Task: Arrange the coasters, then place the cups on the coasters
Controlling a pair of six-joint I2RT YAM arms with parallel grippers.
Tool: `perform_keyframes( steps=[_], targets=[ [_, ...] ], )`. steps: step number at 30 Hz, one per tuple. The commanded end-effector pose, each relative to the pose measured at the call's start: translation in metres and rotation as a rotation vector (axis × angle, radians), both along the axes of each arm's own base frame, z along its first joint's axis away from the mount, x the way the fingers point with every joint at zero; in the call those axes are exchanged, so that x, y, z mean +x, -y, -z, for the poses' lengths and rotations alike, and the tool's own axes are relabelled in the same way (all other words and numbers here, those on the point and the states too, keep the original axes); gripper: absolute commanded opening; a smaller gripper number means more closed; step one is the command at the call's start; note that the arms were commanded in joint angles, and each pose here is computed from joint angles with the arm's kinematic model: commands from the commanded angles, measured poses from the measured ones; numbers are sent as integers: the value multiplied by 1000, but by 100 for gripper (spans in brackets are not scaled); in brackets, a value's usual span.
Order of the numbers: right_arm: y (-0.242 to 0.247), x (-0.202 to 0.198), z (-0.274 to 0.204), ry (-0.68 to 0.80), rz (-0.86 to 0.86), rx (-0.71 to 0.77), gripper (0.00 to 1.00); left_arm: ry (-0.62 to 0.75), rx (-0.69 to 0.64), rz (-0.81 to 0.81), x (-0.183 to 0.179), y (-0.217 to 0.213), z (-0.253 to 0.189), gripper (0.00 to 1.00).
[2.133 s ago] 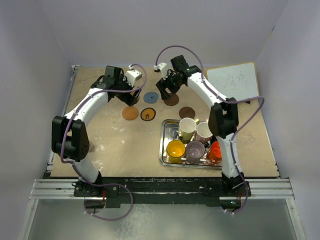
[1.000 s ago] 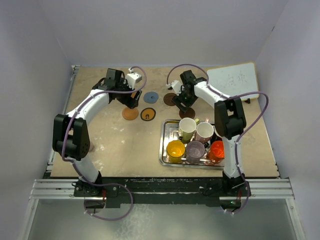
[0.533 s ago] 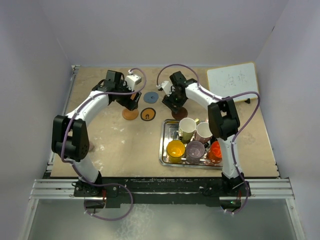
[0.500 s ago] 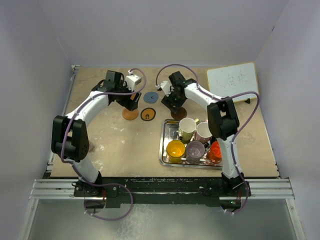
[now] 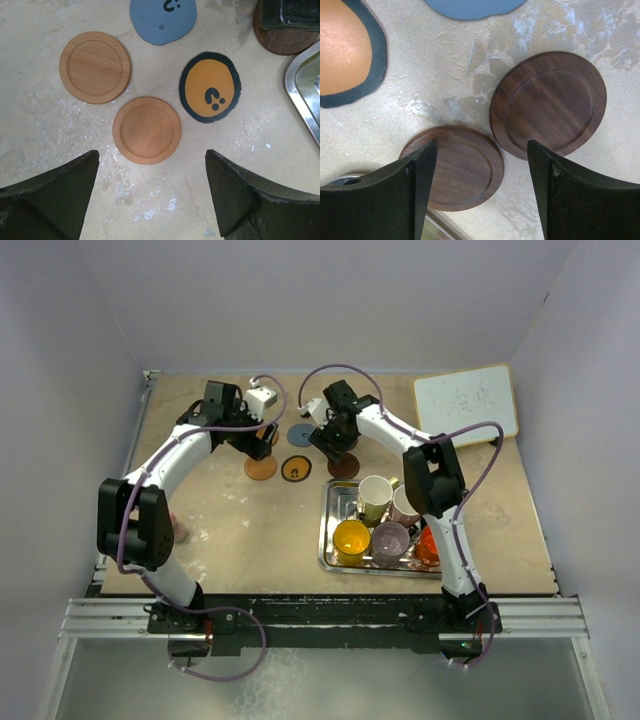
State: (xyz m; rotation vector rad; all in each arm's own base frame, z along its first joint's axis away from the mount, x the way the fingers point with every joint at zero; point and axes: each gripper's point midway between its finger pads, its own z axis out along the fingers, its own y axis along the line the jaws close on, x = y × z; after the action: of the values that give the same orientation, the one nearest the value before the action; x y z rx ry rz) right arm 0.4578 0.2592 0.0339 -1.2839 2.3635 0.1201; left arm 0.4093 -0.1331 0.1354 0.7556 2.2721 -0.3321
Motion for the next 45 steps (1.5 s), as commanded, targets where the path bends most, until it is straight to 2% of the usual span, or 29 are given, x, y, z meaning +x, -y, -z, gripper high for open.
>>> perform_keyframes(
  steps=[1, 5, 12, 16, 21, 27, 34, 39, 45],
  targets=[
    [-9, -4, -2, -27, -1, 20, 76, 59, -28, -14, -1, -3, -23, 84],
    [-7, -8, -24, -29, -3, 68, 78, 71, -29, -7, -2, -3, -28, 83],
    [12, -16, -111, 74, -40, 174, 79, 68, -72, 62, -2, 10, -37, 83],
    [35, -30, -153, 98, -10, 234, 79, 63, -127, 128, -5, 33, -49, 83],
    [85, -42, -184, 139, 93, 265, 79, 124, -110, 218, -7, 84, -66, 81],
    [136, -60, -200, 187, 196, 269, 79, 142, -180, 260, -9, 162, -94, 79],
    [184, -71, -201, 210, 354, 305, 79, 43, -257, 212, -22, 231, -95, 73],
    [208, -83, -202, 221, 439, 327, 79, -59, -178, 201, -38, 257, -60, 67],
    [222, -93, -197, 219, 491, 340, 79, -101, -165, 237, -65, 274, -51, 65]
  ],
)
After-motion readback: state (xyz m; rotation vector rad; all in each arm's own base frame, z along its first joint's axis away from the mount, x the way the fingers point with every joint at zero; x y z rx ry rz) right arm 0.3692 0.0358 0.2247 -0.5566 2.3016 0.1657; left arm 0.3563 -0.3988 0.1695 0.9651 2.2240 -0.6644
